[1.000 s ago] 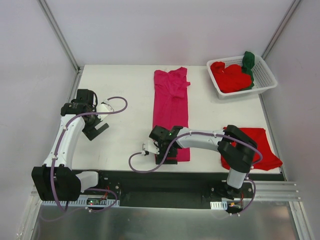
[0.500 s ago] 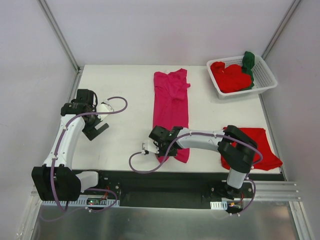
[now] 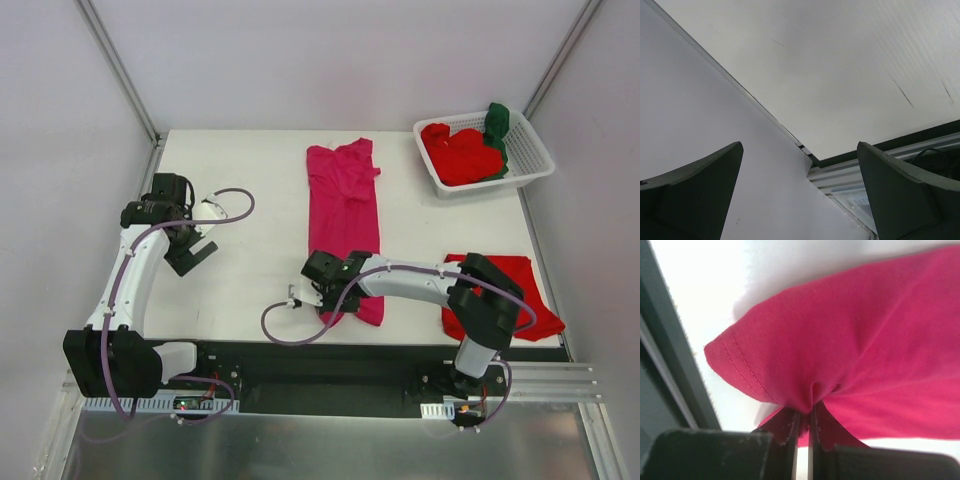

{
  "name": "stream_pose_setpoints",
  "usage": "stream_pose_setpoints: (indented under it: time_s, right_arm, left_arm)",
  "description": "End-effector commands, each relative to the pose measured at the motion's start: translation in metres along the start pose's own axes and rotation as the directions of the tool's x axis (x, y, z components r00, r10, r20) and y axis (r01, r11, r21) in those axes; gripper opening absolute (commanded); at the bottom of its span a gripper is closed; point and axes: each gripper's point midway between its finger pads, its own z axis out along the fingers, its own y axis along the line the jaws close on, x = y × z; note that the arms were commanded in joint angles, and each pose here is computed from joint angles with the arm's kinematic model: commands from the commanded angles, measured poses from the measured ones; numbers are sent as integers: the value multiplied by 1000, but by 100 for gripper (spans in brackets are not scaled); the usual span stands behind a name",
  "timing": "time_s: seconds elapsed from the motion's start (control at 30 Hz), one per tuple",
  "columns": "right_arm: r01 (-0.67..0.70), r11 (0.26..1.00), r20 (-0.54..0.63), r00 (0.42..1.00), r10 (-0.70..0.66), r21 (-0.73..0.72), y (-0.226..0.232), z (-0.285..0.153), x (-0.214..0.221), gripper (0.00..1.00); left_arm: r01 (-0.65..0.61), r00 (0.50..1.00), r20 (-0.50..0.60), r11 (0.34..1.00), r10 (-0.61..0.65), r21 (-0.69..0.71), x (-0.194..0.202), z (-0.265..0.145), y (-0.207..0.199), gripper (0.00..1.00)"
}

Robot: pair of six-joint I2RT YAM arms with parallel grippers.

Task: Fold and stack the t-shirts

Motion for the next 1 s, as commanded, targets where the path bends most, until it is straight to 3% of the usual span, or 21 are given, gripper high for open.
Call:
stream_pose_setpoints:
  time_s: [0.0, 0.3, 0.77, 0.97]
  right_arm:
    - [-43, 999, 38, 998, 43, 18, 4, -48, -5, 1]
    - [-40, 999, 66, 997, 39, 16, 24, -92, -8, 1]
    - [63, 994, 139, 989, -49, -95, 90, -98, -8, 1]
    - [95, 995, 168, 982, -90, -22, 76, -107, -14, 1]
  left_arm:
    - [-5, 1000, 23, 1000, 5, -15, -8, -9, 9, 99]
    - [-22, 999, 30, 999, 23, -40, -15, -13, 20, 99]
    - [-80, 997, 12, 996, 80, -48, -20, -10, 21, 99]
    - [-86, 996, 9, 995, 86, -51, -26, -9, 27, 99]
